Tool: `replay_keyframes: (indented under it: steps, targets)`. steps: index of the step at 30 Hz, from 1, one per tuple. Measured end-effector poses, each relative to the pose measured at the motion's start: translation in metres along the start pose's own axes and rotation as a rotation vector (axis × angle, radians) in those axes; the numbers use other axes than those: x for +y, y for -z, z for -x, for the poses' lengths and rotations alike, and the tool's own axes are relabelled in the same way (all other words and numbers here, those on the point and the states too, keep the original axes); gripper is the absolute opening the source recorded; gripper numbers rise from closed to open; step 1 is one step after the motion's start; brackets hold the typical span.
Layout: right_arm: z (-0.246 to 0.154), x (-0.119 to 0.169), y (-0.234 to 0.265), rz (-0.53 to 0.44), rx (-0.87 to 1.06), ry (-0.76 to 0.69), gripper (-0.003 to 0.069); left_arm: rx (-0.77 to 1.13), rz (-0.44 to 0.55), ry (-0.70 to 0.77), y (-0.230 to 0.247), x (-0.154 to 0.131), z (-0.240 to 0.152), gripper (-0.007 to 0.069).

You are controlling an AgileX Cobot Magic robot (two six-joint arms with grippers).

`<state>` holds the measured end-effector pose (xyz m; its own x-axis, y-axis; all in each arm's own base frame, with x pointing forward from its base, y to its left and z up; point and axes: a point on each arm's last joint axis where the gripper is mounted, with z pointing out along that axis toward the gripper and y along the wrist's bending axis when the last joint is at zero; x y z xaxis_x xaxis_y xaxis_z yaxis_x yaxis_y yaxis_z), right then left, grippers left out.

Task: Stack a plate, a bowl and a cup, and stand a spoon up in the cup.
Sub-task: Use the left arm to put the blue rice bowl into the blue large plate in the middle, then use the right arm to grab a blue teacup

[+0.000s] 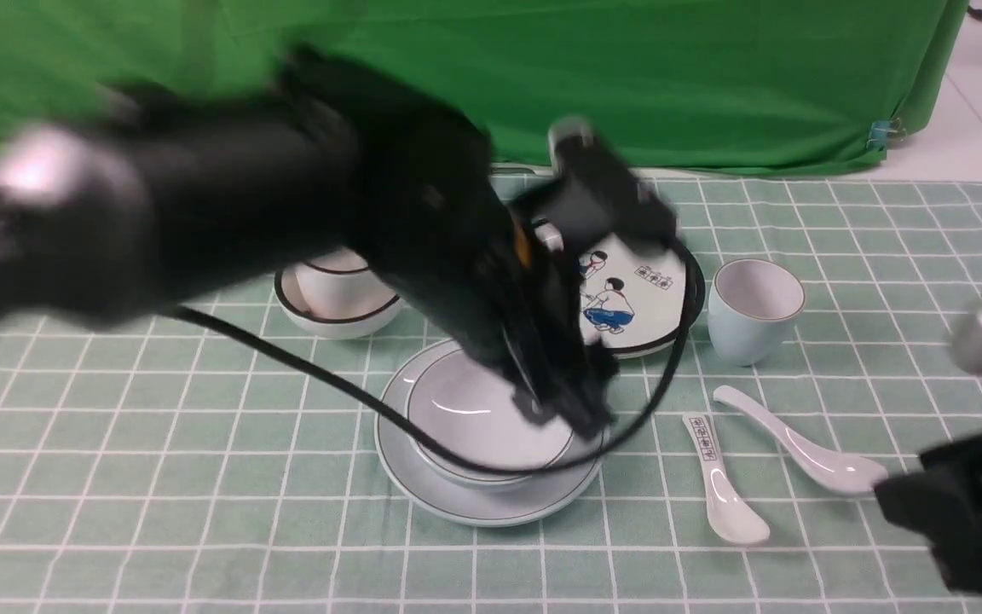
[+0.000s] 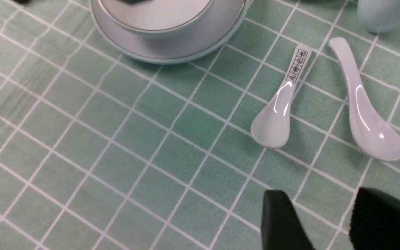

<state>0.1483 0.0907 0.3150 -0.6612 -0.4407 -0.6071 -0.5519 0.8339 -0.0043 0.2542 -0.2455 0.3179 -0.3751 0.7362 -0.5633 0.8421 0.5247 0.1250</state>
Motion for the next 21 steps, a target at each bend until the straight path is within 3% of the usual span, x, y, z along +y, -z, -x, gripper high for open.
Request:
replay_keyframes:
  steps: [3, 5, 8, 14, 21]
  targets:
    - [0.030, -0.007, -0.025, -0.050, 0.080, 0.053, 0.0303, -0.167, 0.038, 0.048, 0.071, -0.005, -0.004, 0.0233]
    - [0.043, -0.009, -0.035, -0.058, 0.124, 0.072, 0.0297, -0.219, 0.047, 0.060, 0.092, -0.009, -0.013, 0.0128]
    - [0.062, -0.017, -0.054, -0.067, 0.218, 0.102, 0.0270, -0.303, 0.064, 0.076, 0.122, -0.020, -0.048, 0.0024]
    - [0.085, -0.042, -0.084, -0.090, 0.312, 0.084, 0.0251, -0.444, 0.087, 0.166, 0.138, -0.042, -0.122, 0.0005]
    - [0.106, -0.075, -0.110, -0.093, 0.397, 0.044, 0.0251, -0.697, 0.121, 0.227, 0.116, -0.060, -0.196, 0.0007]
